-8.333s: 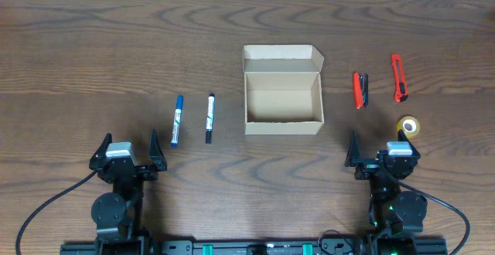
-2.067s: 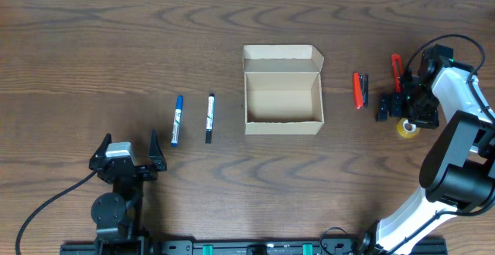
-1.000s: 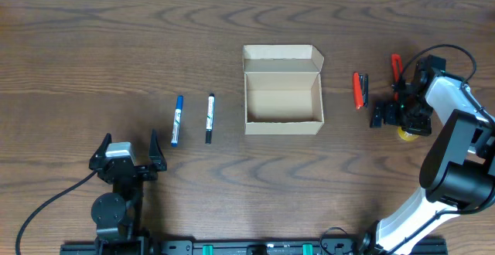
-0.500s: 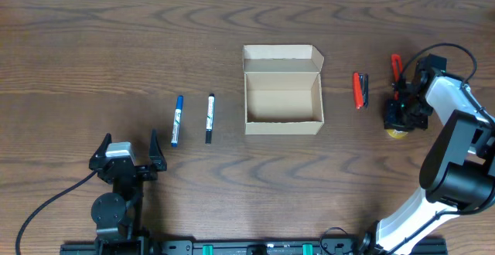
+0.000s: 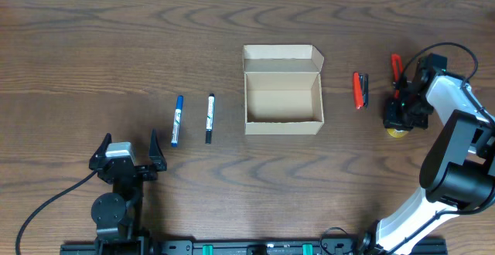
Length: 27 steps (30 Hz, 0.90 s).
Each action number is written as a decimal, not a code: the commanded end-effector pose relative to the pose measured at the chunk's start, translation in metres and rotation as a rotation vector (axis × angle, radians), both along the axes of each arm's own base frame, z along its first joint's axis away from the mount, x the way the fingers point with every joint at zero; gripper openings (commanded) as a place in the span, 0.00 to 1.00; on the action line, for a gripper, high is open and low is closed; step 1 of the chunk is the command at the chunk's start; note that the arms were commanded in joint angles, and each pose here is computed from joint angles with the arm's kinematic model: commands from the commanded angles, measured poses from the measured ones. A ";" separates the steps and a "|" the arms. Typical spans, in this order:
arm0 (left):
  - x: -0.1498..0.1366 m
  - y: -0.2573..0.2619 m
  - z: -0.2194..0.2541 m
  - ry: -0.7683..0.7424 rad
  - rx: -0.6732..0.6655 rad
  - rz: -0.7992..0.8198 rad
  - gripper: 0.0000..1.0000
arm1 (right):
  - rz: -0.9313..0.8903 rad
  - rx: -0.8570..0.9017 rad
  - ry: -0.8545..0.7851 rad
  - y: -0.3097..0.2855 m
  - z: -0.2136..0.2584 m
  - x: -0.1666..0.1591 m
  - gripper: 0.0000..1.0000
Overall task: Pack container
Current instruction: 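Close the right gripper on the yellow tape roll's rim, then carry the tape roll into the cardboard box and release it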
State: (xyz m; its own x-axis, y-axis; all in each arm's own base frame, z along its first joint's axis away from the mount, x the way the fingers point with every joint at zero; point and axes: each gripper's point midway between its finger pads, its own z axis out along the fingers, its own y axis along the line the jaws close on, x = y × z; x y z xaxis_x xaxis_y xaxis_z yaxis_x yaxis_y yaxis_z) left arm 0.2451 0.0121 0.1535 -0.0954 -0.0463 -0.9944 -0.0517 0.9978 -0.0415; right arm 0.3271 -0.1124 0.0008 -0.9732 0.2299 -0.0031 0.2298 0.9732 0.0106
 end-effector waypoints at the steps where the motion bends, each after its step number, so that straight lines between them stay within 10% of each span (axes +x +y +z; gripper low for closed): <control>1: -0.001 -0.001 -0.017 0.057 -0.008 -0.007 0.95 | -0.023 0.029 -0.055 -0.001 0.019 0.023 0.01; 14: -0.001 -0.001 -0.017 0.057 -0.008 -0.007 0.95 | 0.226 0.284 -0.393 0.090 0.207 0.095 0.01; 27: -0.001 -0.001 -0.017 0.057 -0.008 -0.008 0.95 | 0.722 0.199 -0.486 0.270 0.286 0.046 0.01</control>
